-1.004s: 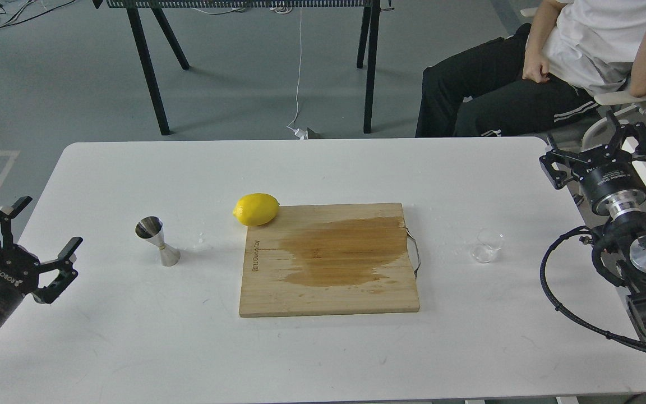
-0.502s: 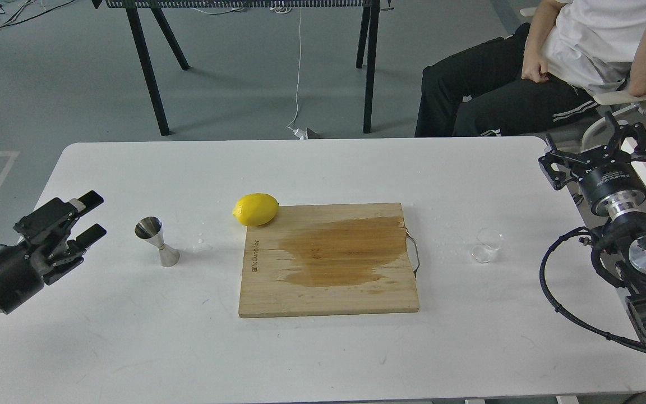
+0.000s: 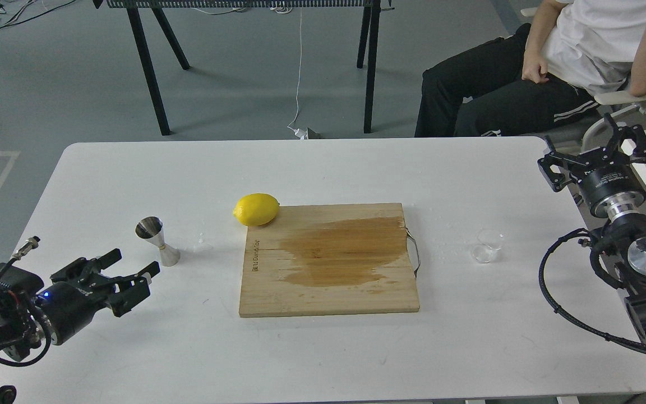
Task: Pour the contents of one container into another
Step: 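Close the left gripper around the steel jigger, then lift the jigger with the left gripper and carry it over the board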
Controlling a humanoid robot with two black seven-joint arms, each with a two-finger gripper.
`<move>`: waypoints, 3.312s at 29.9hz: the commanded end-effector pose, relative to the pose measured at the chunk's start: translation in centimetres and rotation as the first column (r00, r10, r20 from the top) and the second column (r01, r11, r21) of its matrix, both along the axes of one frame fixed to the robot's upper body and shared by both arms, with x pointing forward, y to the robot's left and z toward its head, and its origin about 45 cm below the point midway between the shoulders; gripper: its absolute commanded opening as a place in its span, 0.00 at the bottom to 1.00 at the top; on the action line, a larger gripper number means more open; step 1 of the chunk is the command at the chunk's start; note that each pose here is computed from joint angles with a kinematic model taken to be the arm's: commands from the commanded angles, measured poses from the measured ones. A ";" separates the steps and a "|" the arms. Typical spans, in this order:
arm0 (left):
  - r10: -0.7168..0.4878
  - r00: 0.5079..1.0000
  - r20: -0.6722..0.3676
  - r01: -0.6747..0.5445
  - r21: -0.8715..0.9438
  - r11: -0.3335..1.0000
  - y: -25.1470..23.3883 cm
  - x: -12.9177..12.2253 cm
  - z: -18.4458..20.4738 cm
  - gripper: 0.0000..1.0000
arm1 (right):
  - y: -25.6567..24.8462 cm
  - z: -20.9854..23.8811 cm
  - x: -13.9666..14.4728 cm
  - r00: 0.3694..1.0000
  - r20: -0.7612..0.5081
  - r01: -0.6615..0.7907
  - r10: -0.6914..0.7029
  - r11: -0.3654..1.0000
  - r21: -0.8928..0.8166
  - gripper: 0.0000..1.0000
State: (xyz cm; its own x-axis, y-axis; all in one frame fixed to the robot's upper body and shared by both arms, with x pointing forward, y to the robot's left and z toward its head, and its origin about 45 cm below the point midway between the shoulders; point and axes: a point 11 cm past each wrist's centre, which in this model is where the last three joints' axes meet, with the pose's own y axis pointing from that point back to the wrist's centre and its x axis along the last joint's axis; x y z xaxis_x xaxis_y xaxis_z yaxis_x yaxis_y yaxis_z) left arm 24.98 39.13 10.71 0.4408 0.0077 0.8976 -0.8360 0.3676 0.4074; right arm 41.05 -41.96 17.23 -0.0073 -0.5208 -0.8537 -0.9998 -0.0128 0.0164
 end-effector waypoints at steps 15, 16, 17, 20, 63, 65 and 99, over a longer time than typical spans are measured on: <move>0.109 0.994 0.028 -0.110 0.030 0.994 -0.6 3.2 -5.6 0.84 | 0.0 -0.3 -0.2 1.000 -0.008 0.002 -0.002 1.000 0.000 1.00; 0.114 0.993 0.030 -0.115 0.033 0.993 -0.6 3.3 -5.6 0.83 | 0.0 -0.3 -0.2 1.000 -0.008 0.002 -0.002 1.000 0.000 1.00; 0.116 0.993 0.029 -0.117 0.034 0.992 -0.7 3.3 -5.6 0.82 | 0.0 -0.3 -0.2 1.000 -0.008 0.002 -0.002 1.000 0.000 1.00; 0.115 0.993 0.038 -0.117 0.032 0.993 -0.8 3.7 -5.4 0.78 | -0.1 -0.3 -0.2 1.000 -0.009 0.003 -0.003 1.000 -0.003 1.00; 0.123 0.991 0.056 -0.124 0.016 0.992 -2.5 4.5 -5.8 0.24 | -0.3 -0.5 -0.4 1.000 -0.015 0.003 -0.003 1.000 -0.007 1.00; 0.121 0.991 0.060 -0.122 0.015 0.992 -2.5 4.5 -5.7 0.20 | -0.3 -0.5 -0.4 1.000 -0.015 0.003 -0.003 1.000 -0.007 1.00; -0.322 0.919 0.227 0.369 -0.212 0.905 -26.4 11.0 4.9 0.05 | -4.3 0.7 -1.7 0.998 -0.012 0.060 -0.061 0.996 -0.060 1.00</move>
State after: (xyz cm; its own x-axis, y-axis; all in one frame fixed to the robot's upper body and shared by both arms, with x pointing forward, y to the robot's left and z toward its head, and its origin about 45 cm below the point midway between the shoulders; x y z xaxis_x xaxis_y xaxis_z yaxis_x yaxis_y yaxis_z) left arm 36.75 15.61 16.94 0.2331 0.1079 0.9664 -0.7171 0.6903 0.0959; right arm 39.57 -45.86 17.90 -0.0466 -0.5675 -0.8221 -0.9988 0.0413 0.0281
